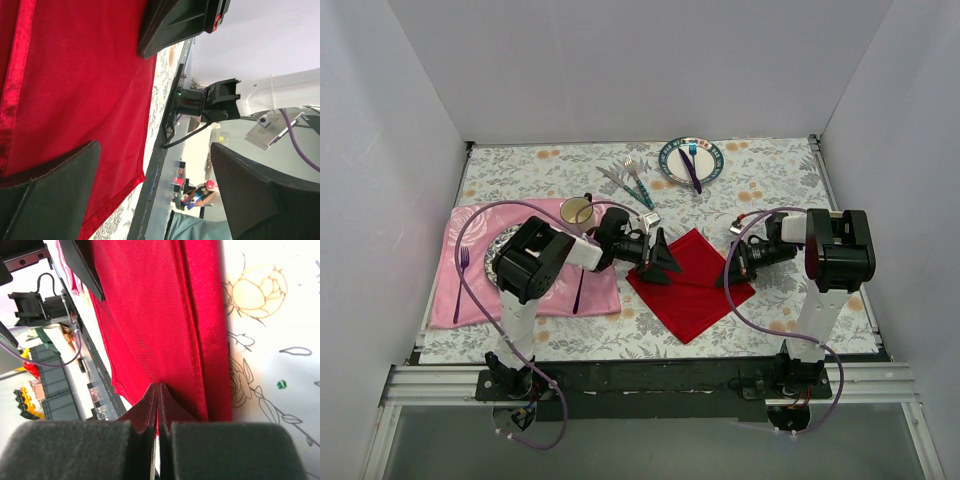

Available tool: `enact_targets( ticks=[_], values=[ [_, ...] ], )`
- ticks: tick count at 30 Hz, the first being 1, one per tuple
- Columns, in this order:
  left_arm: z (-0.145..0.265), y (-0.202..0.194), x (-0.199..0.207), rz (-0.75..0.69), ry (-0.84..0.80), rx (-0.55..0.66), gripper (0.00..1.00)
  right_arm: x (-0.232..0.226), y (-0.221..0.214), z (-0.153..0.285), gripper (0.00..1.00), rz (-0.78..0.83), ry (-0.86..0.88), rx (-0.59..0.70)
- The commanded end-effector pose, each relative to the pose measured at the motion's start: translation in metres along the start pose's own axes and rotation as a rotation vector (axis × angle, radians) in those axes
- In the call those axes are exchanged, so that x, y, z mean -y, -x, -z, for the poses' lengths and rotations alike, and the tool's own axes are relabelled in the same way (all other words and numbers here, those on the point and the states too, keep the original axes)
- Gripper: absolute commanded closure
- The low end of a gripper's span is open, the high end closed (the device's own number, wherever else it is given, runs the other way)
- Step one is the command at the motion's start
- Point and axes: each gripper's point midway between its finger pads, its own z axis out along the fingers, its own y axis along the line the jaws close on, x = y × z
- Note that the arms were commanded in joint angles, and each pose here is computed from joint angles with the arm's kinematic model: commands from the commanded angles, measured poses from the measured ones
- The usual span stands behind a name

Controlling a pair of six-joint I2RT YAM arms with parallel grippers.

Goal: Fold the napkin into a case and place the utensils inside

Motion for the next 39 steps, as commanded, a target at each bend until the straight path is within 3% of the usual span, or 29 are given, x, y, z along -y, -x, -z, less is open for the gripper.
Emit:
enact_targets(
  ticks=[1, 6, 12, 17, 25, 30, 39],
  values=[
    [0.013, -0.006, 0.020, -0.115, 0.012, -0.021, 0.06, 0.023, -0.005, 0.000, 0.99, 0.020, -0.117, -0.013],
    [0.029, 0.010, 0.045, -0.234, 0.064, 0.018, 0.08, 0.015, -0.010, 0.001, 0.99, 0.029, -0.099, -0.024],
    [0.047, 0.013, 0.025, -0.345, 0.247, 0.014, 0.21, -0.043, 0.018, 0.017, 0.99, 0.136, 0.077, 0.018],
    [0.051, 0.015, 0.001, -0.360, 0.367, -0.027, 0.41, -0.062, 0.069, 0.027, 0.99, 0.320, 0.004, 0.075],
    [0.053, 0.021, -0.035, -0.390, 0.498, -0.114, 0.57, -0.038, 0.092, -0.001, 0.99, 0.422, -0.121, -0.005],
    [0.055, 0.031, -0.053, -0.401, 0.570, -0.164, 0.65, -0.019, 0.068, -0.010, 0.99, 0.407, -0.172, -0.083],
    [0.050, 0.053, -0.065, -0.462, 0.610, -0.191, 0.67, -0.020, -0.004, -0.029, 0.99, 0.378, -0.142, -0.226]
  ],
)
